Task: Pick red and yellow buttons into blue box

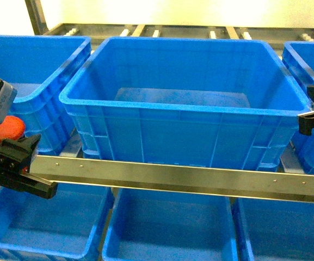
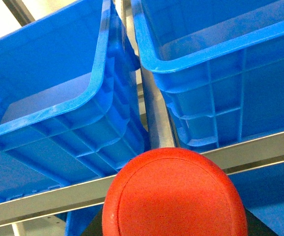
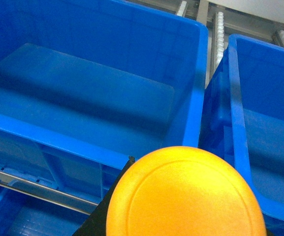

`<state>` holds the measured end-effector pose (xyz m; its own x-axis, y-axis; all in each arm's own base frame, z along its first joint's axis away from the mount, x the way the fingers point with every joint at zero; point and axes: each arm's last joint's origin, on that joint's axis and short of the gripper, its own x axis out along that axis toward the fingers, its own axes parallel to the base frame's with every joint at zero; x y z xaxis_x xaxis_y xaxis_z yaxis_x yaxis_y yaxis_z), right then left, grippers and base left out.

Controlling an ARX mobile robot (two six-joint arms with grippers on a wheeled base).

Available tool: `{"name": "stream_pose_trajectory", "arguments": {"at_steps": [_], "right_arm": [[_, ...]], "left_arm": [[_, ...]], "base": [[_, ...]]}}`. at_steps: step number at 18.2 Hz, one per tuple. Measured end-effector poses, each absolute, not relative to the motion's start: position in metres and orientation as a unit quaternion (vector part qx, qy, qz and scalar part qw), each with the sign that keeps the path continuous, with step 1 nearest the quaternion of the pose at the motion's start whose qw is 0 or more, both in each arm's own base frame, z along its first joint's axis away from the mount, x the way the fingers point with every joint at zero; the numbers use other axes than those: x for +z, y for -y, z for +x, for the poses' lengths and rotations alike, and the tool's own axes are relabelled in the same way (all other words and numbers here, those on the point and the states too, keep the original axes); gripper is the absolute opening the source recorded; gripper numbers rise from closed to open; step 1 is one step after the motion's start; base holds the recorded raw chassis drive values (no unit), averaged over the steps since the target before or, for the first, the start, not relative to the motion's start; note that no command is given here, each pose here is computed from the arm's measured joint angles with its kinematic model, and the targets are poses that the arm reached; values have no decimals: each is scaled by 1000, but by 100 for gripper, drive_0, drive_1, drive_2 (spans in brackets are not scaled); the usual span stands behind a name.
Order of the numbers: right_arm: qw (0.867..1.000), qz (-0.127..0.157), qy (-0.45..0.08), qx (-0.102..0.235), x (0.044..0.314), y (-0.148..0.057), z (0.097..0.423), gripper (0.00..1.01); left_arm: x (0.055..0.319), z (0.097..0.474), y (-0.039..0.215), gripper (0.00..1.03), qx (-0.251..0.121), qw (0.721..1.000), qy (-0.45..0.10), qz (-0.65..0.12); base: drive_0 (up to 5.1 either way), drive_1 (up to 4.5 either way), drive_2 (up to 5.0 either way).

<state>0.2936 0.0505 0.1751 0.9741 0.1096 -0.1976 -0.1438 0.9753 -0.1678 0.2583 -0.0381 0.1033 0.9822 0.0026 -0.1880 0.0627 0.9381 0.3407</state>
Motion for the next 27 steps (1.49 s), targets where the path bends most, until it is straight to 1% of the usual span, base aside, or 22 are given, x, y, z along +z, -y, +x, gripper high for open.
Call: {"name": "stream_pose_trajectory", "arguments": {"at_steps": [2, 3, 5, 6, 7, 8, 9, 10, 11, 14, 16, 19, 21, 22, 23, 25, 26, 27], "right_arm": [[988, -91, -107, 69, 175, -51, 294, 27], [987, -88, -109, 78, 181, -53, 299, 27], [989, -83, -80, 89, 199, -58, 312, 27], [990, -81, -58, 102, 213, -66, 324, 27], [988, -79, -57, 120, 218, -74, 335, 27], [987, -78, -57, 127, 219, -80, 341, 27], [984, -75, -64, 149, 216, -89, 353, 27], [982, -72, -77, 157, 214, -94, 360, 27], [980, -69, -78, 172, 213, -100, 369, 27], [976, -69, -83, 190, 215, -112, 396, 27], [975, -73, -90, 192, 215, -116, 412, 27], [974, -76, -91, 192, 214, -118, 419, 27], [973, -82, -94, 193, 212, -119, 424, 27], [969, -98, -114, 193, 200, -121, 443, 27], [968, -109, -135, 182, 189, -117, 453, 27], [967, -108, -138, 183, 189, -114, 453, 27], [967, -108, -138, 183, 189, -113, 453, 29], [968, -107, -139, 181, 189, -112, 453, 42]], "left_arm": [[103, 258, 39, 24, -16, 980, -93, 175], [103, 258, 39, 24, -16, 980, -93, 175], [103, 258, 39, 24, -16, 980, -93, 175], [103, 258, 39, 24, -16, 980, -93, 175], [103, 258, 39, 24, -16, 980, -93, 175], [103, 258, 39, 24, -16, 980, -93, 175], [103, 258, 39, 24, -16, 980, -93, 175], [103, 258, 39, 24, -16, 980, -93, 175], [103, 258, 39, 24, -16, 980, -93, 175], [103, 258, 39, 24, -16, 980, -93, 175], [103, 258, 39, 24, -16, 980, -93, 175], [103, 258, 39, 24, -16, 980, -93, 175], [103, 258, 39, 24, -16, 980, -93, 175], [103, 258, 39, 24, -16, 980, -93, 175], [103, 258, 39, 24, -16, 980, -93, 175], [103, 258, 39, 24, -16, 980, -93, 175], [103, 258, 39, 24, -16, 980, -93, 175], [103, 258, 39, 24, -16, 980, -93, 175]], "base": [[0, 0, 0], [0, 0, 0], [0, 0, 0], [0, 0, 0], [0, 0, 0], [0, 0, 0], [0, 0, 0], [0, 0, 0], [0, 0, 0], [0, 0, 0], [0, 0, 0], [0, 0, 0], [0, 0, 0], [0, 0, 0], [0, 0, 0], [0, 0, 0], [0, 0, 0], [0, 0, 0]]}}
